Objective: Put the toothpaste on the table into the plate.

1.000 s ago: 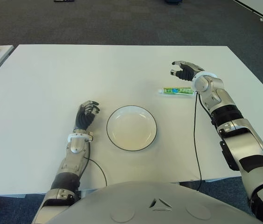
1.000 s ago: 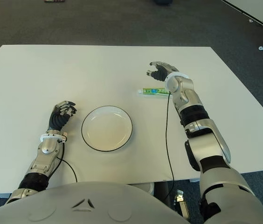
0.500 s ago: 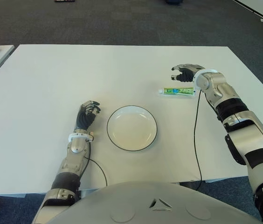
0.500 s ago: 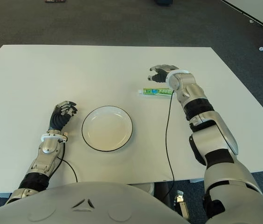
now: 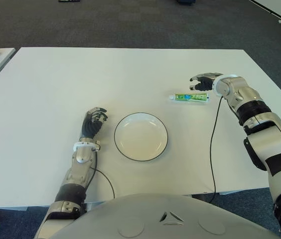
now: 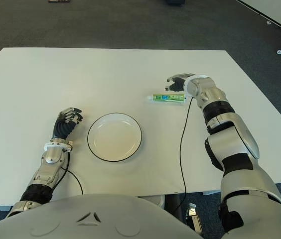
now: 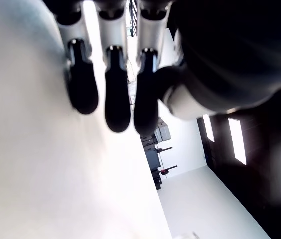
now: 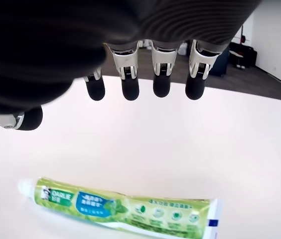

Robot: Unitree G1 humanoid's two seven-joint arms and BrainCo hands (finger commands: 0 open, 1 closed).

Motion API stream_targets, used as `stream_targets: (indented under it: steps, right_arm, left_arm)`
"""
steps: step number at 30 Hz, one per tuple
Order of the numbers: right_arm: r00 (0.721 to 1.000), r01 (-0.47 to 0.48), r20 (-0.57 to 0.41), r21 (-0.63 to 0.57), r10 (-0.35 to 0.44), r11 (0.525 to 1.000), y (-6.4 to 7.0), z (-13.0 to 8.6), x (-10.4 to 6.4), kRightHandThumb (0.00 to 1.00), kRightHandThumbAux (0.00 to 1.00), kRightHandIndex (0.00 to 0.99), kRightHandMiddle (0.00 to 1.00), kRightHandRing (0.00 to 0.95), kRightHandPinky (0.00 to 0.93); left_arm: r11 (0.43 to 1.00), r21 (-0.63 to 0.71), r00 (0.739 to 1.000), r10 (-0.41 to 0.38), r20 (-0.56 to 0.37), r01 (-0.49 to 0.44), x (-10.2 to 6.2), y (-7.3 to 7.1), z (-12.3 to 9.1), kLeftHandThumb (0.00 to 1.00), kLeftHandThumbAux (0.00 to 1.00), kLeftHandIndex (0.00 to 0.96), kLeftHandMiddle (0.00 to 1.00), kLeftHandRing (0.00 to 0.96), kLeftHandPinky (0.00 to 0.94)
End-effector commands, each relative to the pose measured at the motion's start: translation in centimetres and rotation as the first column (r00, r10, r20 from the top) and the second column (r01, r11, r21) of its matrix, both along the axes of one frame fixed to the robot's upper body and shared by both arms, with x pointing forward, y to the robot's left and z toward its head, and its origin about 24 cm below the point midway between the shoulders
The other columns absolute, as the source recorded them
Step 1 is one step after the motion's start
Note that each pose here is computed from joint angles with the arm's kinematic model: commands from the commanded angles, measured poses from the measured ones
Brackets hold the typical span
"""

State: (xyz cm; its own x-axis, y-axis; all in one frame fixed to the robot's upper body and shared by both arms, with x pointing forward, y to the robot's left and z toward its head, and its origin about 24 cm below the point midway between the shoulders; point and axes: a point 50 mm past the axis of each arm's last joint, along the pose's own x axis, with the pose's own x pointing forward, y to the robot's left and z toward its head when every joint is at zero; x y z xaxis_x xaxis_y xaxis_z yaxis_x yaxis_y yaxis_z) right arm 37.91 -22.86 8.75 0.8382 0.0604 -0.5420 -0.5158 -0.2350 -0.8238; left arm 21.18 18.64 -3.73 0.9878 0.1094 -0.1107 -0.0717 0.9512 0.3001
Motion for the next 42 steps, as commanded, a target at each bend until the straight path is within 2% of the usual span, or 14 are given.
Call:
stream_targets:
  steps: [1,17,26,30,34,39,42]
  right_arm:
    - [0.999,-0.028,-0.025,-0.037,0.027,0.999,-0.4,-0.5,-0.1,0.520,0.131,0.000,0.000,0.000,0.000]
    - [0.994,-0.067,-0.099,-0.113,0.056,0.991,-1.4,-1.5,-0.8,0.505,0.117,0.000,0.000,0.000,0.000]
    - [0.992,-0.071,-0.113,-0.113,0.058,0.991,-1.9,-3.1,-1.6,0.516,0.133,0.000,0.000,0.000,0.000]
    - [0.992,-0.070,-0.110,-0.105,0.059,0.992,-1.7,-3.9,-1.9,0.520,0.141,0.000,0.000,0.000,0.000]
    - [0.993,-0.064,-0.104,-0.084,0.055,0.994,-0.6,-5.1,-2.0,0.525,0.152,0.000,0.000,0.000,0.000]
    - [0.994,-0.061,-0.099,-0.061,0.055,0.996,-0.2,-5.6,-2.2,0.528,0.163,0.000,0.000,0.000,0.000]
    - [0.994,-0.048,-0.096,-0.051,0.043,0.998,0.5,-6.8,-2.6,0.530,0.173,0.000,0.000,0.000,0.000]
  left_arm:
    - [1.000,0.009,0.998,0.018,-0.061,-0.017,-0.8,0.0,-1.1,0.705,0.719,0.428,0.556,0.555,0.525]
    - [0.999,0.029,0.997,0.043,-0.063,-0.041,-1.4,0.4,-1.0,0.704,0.720,0.428,0.561,0.563,0.524]
    - [0.998,0.029,0.997,0.052,-0.065,-0.051,-1.9,0.4,-0.9,0.705,0.719,0.428,0.559,0.562,0.529]
    - [0.998,0.029,0.996,0.056,-0.065,-0.054,-2.1,0.4,-0.8,0.705,0.719,0.428,0.556,0.561,0.529]
    - [0.998,0.022,0.996,0.060,-0.067,-0.059,-2.4,0.5,-0.8,0.704,0.719,0.428,0.551,0.559,0.528]
    - [0.998,0.017,0.995,0.067,-0.072,-0.066,-2.6,0.7,-0.8,0.704,0.719,0.428,0.550,0.556,0.524]
    - [0.997,0.016,0.994,0.076,-0.076,-0.075,-2.7,0.8,-0.8,0.704,0.719,0.428,0.549,0.555,0.523]
